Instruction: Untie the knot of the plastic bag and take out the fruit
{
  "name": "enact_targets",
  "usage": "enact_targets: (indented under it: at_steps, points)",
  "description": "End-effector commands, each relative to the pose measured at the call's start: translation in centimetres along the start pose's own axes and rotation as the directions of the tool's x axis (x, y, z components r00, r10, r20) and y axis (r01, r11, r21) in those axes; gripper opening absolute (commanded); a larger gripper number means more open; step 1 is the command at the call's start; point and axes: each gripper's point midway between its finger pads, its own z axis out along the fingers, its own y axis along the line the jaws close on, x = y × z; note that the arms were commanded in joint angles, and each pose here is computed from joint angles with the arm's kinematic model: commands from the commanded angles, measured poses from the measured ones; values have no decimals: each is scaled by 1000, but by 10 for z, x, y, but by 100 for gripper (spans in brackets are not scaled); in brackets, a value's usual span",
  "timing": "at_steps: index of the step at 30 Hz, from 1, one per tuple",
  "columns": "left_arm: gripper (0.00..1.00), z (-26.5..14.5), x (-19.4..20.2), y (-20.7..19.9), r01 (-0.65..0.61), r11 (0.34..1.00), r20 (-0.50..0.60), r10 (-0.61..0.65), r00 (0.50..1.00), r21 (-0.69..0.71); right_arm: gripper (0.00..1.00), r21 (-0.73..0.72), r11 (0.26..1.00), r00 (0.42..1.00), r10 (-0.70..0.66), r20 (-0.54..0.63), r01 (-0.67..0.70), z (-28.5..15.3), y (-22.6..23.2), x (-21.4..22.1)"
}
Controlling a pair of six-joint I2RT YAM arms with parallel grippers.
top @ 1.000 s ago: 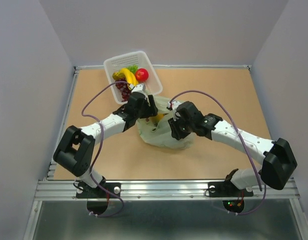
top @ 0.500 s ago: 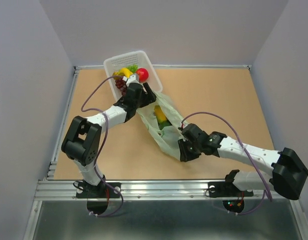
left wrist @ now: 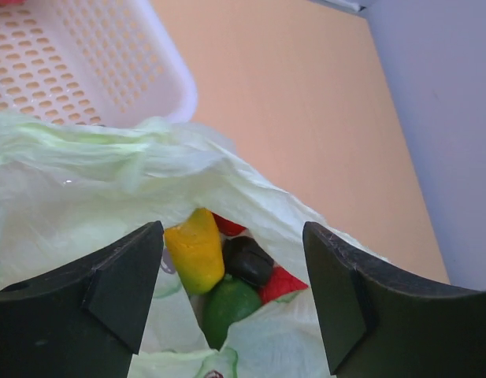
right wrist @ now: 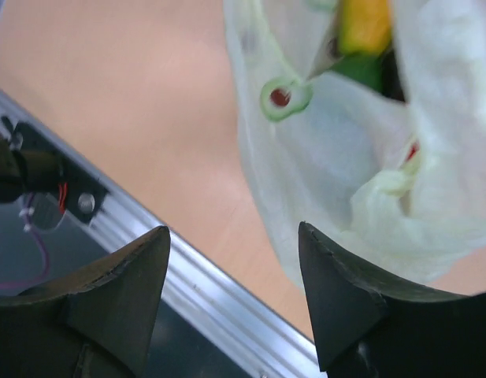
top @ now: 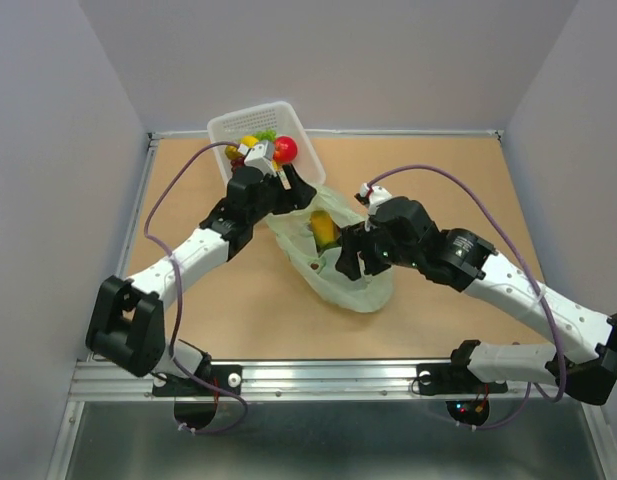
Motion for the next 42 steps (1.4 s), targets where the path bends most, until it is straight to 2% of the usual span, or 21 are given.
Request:
enact_targets:
  at_steps: [1,4,6,9,11,14,18,25,30,33,35,36,38,39,40,41,42]
  points:
    - [82,-34,6,-26,-110,989,-14,112,994,101,71,209,977,990,-60,127,33,-15,-27,-45]
    - [80,-52,19,-44,-183,973,-20,187,982,140,73,360,933,984,-88,157,26,-7,-50,-62]
    - [80,-54,34,-49,-249,956,-40,258,965,156,77,434,900,981,-107,160,27,-3,-65,-70]
    - [80,-53,59,-63,-334,920,-68,354,933,203,86,502,864,984,-126,128,46,13,-83,-77]
    - [80,-47,74,-63,-353,911,-96,380,920,214,88,535,844,986,-102,128,18,23,-102,-83]
    - [80,-38,87,-59,-359,908,-118,389,914,215,88,526,850,988,-63,141,-21,33,-121,-88]
    - [80,-29,92,-56,-354,910,-112,383,917,213,86,493,869,996,-19,87,-26,58,-148,-75]
    - [80,-23,104,-58,-359,896,-121,399,909,261,84,368,929,999,-33,3,29,81,-135,-53]
    - [80,-11,125,-51,-383,875,-162,441,883,295,82,279,959,998,-48,-32,55,89,-122,-43]
    - [80,-2,141,-53,-373,867,-201,450,870,330,75,321,945,998,-46,-48,59,95,-133,-40]
    - [80,6,156,-52,-360,869,-239,449,861,339,61,353,934,998,-40,-47,54,98,-142,-39]
    - [80,7,159,-59,-357,865,-242,453,858,353,45,364,930,998,-37,-42,50,98,-145,-40]
    - [80,8,171,-63,-339,864,-267,449,853,371,25,391,919,999,-30,-22,36,97,-153,-45]
    - [80,6,176,-68,-337,858,-273,456,847,387,9,410,912,1000,-22,-7,23,95,-156,-47]
    - [80,5,180,-70,-335,856,-278,459,844,394,5,415,910,1000,-18,8,13,94,-157,-50]
    - [74,1,193,-70,-327,853,-305,464,832,407,1,439,898,998,9,55,-33,89,-167,-59]
    - [70,-2,198,-70,-323,850,-315,468,826,416,1,438,898,998,14,63,-40,89,-167,-61]
